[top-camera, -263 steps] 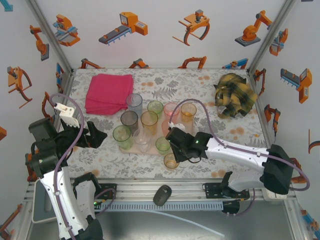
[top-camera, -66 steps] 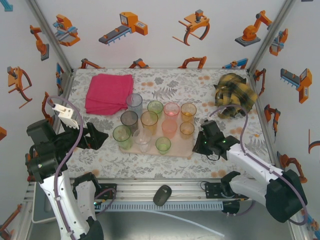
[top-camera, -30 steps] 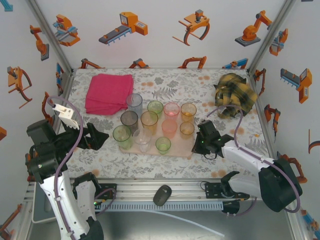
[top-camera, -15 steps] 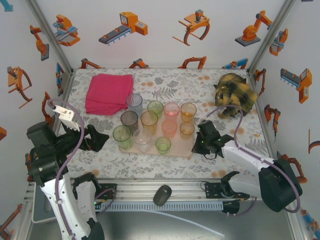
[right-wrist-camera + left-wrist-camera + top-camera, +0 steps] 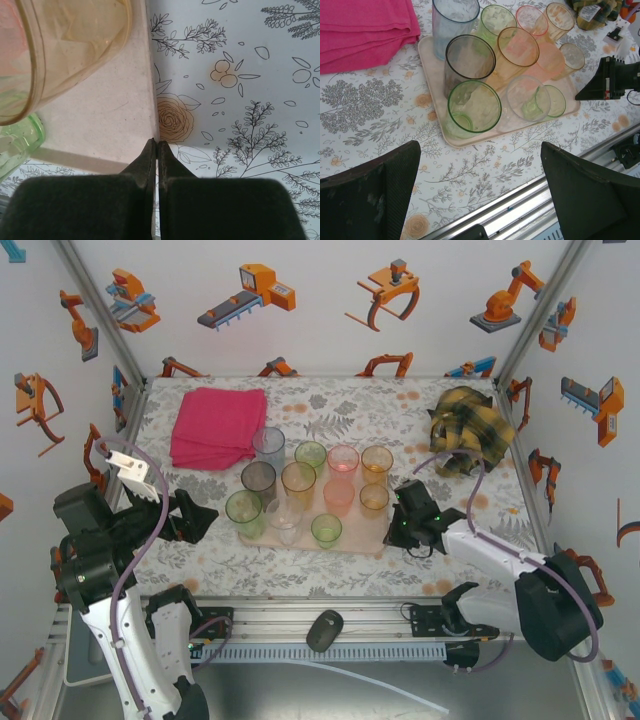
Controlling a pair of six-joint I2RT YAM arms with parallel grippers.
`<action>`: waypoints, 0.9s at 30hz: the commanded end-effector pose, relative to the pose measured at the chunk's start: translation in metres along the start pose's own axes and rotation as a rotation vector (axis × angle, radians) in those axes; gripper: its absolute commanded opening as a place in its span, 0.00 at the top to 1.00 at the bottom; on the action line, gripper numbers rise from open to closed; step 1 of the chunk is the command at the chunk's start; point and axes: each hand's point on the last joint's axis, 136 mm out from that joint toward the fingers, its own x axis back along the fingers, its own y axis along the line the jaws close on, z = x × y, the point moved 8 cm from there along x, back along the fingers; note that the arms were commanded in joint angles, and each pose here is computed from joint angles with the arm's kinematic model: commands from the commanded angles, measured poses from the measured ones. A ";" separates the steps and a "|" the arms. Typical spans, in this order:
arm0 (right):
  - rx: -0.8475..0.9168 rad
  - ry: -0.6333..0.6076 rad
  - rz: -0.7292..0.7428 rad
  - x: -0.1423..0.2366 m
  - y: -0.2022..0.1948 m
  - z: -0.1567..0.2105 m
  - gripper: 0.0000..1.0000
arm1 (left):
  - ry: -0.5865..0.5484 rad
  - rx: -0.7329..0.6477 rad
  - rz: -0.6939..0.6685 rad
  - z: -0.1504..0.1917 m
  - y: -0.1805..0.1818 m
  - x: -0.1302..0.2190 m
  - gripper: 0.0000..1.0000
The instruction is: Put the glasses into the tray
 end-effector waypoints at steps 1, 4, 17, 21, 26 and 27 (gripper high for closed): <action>-0.002 -0.047 0.021 -0.005 0.003 -0.011 1.00 | 0.000 -0.021 0.022 0.002 -0.004 0.001 0.03; 0.012 -0.055 0.029 -0.005 0.005 -0.016 1.00 | 0.001 -0.021 0.023 0.002 -0.004 0.001 0.03; 0.081 -0.048 0.069 -0.009 0.021 -0.038 1.00 | 0.000 -0.024 0.019 0.001 -0.004 0.002 0.03; 0.083 -0.047 0.079 -0.011 0.021 -0.041 1.00 | 0.003 -0.024 0.015 0.002 -0.004 0.001 0.03; 0.085 -0.042 0.078 -0.013 0.022 -0.042 0.99 | 0.003 -0.026 0.014 0.001 -0.004 0.002 0.03; 0.085 -0.041 0.080 -0.013 0.021 -0.042 0.99 | 0.002 -0.026 0.014 0.001 -0.004 0.002 0.03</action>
